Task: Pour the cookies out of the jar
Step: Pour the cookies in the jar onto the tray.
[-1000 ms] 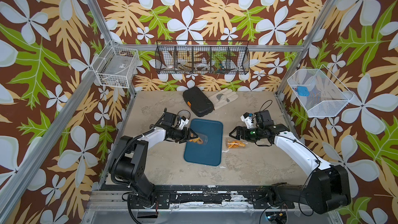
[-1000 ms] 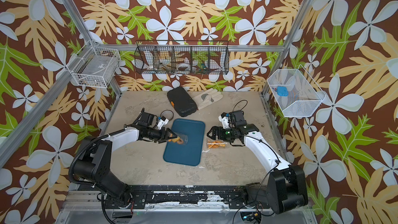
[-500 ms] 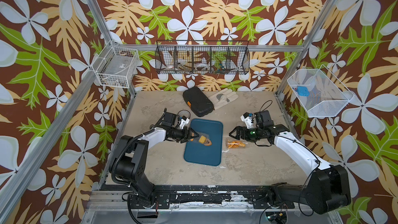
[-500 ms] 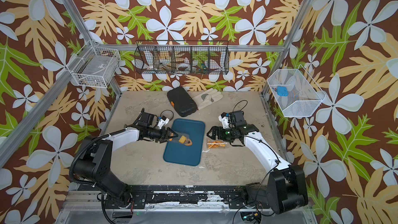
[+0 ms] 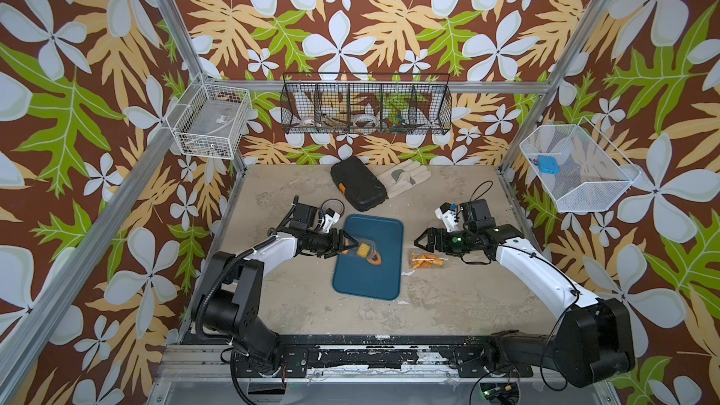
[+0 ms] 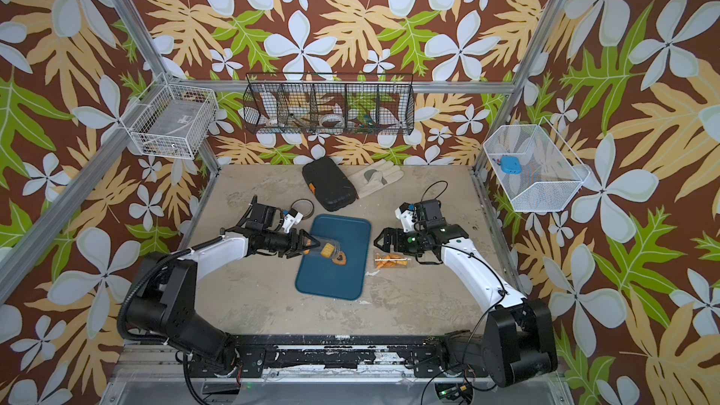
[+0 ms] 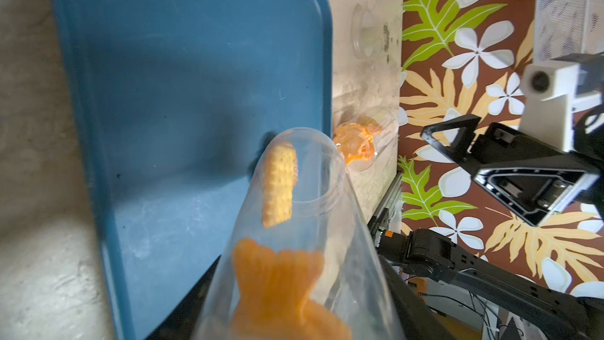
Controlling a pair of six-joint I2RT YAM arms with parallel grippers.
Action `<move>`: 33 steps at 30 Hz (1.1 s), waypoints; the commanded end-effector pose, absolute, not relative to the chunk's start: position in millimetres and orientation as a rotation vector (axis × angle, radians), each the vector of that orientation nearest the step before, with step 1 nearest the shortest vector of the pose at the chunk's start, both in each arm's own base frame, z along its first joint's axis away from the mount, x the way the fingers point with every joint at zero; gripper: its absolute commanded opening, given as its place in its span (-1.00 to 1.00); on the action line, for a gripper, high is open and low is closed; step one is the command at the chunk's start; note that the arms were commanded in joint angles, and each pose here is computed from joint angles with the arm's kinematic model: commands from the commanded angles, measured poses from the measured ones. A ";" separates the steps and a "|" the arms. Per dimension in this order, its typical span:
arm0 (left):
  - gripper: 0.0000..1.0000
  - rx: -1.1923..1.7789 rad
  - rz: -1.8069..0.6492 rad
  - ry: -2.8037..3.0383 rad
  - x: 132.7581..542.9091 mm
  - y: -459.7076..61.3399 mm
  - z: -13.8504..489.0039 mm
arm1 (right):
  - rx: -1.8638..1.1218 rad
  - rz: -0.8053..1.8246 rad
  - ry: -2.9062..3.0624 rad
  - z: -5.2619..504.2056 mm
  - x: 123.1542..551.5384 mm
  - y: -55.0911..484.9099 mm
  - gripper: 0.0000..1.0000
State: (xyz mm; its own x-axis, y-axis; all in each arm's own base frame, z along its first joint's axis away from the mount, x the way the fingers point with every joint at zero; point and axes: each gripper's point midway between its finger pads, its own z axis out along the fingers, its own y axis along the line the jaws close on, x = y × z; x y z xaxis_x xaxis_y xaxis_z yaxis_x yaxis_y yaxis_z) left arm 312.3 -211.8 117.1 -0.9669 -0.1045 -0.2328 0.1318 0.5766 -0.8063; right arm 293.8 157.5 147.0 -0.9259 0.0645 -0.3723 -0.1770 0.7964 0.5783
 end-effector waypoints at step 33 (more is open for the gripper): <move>-0.48 -0.093 -1.248 2.565 314.3 -197.9 123.9 | -0.155 0.927 2.588 151.6 289.4 174.7 0.95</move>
State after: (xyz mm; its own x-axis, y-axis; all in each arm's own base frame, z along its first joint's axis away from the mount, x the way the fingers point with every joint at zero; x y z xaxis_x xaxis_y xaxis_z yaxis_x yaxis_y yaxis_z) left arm 306.1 -207.2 123.0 -0.9682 -0.1826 -0.1708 0.0426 0.5527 -0.8323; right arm 288.6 173.3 150.0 -0.9228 0.0250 -0.3845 -0.2218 0.7816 0.5830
